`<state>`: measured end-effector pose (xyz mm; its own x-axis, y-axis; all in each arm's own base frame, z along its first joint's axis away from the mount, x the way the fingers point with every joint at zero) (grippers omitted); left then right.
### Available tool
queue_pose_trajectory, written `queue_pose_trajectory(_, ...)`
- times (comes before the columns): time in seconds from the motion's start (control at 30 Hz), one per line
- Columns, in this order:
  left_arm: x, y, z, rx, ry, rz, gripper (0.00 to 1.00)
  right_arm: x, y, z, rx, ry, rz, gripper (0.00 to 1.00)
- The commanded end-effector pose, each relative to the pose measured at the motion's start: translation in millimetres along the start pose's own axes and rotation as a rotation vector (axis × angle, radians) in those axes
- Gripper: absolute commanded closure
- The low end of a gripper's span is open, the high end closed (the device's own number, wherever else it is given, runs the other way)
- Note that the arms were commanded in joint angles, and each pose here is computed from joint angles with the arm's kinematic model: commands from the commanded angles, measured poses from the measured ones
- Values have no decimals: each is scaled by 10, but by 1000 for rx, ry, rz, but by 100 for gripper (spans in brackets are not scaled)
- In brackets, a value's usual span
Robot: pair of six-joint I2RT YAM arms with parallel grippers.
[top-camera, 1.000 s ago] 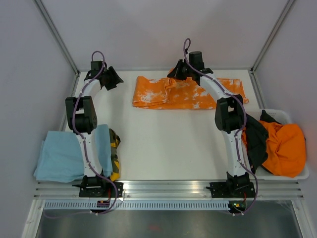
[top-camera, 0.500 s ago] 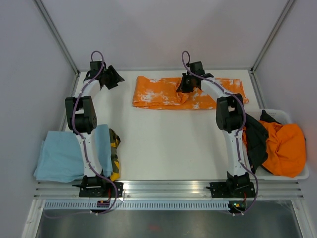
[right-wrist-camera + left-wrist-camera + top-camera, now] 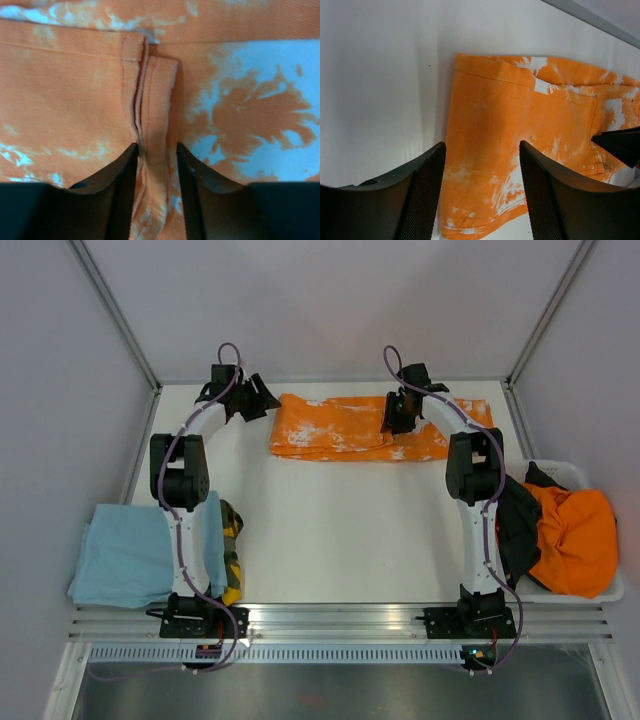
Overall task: Fold and stack the trousers
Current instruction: Fold the trousers
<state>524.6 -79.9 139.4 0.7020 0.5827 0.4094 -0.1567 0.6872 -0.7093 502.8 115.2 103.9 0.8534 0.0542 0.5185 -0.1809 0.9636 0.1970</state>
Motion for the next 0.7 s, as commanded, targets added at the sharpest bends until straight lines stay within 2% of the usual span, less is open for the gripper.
queue_pose_trajectory(0.0,52,0,-46,19,-24,-48,33,137,-40,337,-82,-10,77,53)
queue_pose_trajectory(0.17,-84,26,-152,28,19,-97,32,265,24,527,-51,-64,82,44)
queue_pose_trajectory(0.33,-244,112,-256,135,30,-127,32,439,109,690,-11,-132,67,43)
queue_pose_trajectory(0.43,-270,203,-290,191,17,-117,33,483,177,777,37,-153,47,46)
queue_pose_trajectory(0.53,-298,199,-358,146,35,-99,36,469,346,789,158,-188,29,50)
queue_pose_trajectory(0.67,-349,119,-426,72,65,-87,43,299,431,651,167,-149,17,56)
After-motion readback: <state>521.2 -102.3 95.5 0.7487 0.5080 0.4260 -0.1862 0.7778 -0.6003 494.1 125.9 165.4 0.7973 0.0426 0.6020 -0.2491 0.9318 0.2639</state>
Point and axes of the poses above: each gripper's point midway between its finger pads, its own z axis back along the fingers, its own y axis along the line the jaws close on, x = y × z, the point moved 9 cm from there along z, back along the fingers, and after that the axes turned 12 degrees about z, right-handed, at the moved point
